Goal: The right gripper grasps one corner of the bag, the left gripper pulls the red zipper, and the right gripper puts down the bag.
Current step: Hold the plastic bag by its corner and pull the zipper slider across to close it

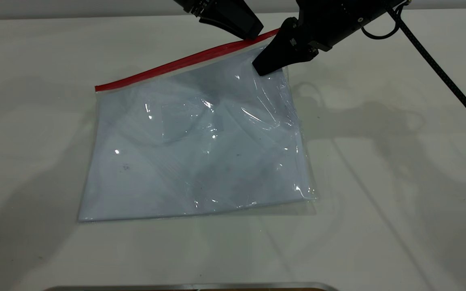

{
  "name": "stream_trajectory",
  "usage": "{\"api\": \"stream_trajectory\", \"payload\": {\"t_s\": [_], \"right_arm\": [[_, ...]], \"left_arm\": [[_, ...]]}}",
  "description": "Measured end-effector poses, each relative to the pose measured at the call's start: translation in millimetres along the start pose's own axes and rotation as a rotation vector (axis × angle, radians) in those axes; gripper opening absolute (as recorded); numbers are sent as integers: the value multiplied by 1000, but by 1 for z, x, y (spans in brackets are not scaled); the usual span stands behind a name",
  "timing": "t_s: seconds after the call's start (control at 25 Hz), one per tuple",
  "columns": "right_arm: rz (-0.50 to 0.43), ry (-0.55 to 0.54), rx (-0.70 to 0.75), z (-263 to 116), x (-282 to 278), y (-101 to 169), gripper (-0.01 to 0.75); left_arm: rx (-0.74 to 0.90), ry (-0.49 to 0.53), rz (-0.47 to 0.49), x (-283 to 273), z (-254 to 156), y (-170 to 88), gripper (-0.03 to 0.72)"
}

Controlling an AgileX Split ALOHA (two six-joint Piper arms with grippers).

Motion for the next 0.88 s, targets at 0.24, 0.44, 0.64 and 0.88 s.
{"api": "stream_trajectory", "payload": {"t_s": [0.24,0.44,0.64,0.88], "right_arm": [[-1,-1,1,0,0,0,33],[-5,-22,16,4,0,-1,33],[-10,-26,17,5,0,-2,33],[-11,-27,17,5,0,-2,33]], "left_arm": [[3,16,7,1,-3,2,357],[4,25,11,1,-5,3,262],[5,27,12,1,-6,3,236],[12,54,26,0,-10,6,234]]}}
Point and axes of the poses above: a point on each arm's last joint axis where the gripper is mounted, x pointing out along that axis toward the gripper, y along the wrist's bending axis when the last joint is at zero, z = x × y, the point moved 9 cm from there along x, pointing out along that axis toward the gripper, and after that the axes turned 5 degrees about -x, right-handed, at the moved point
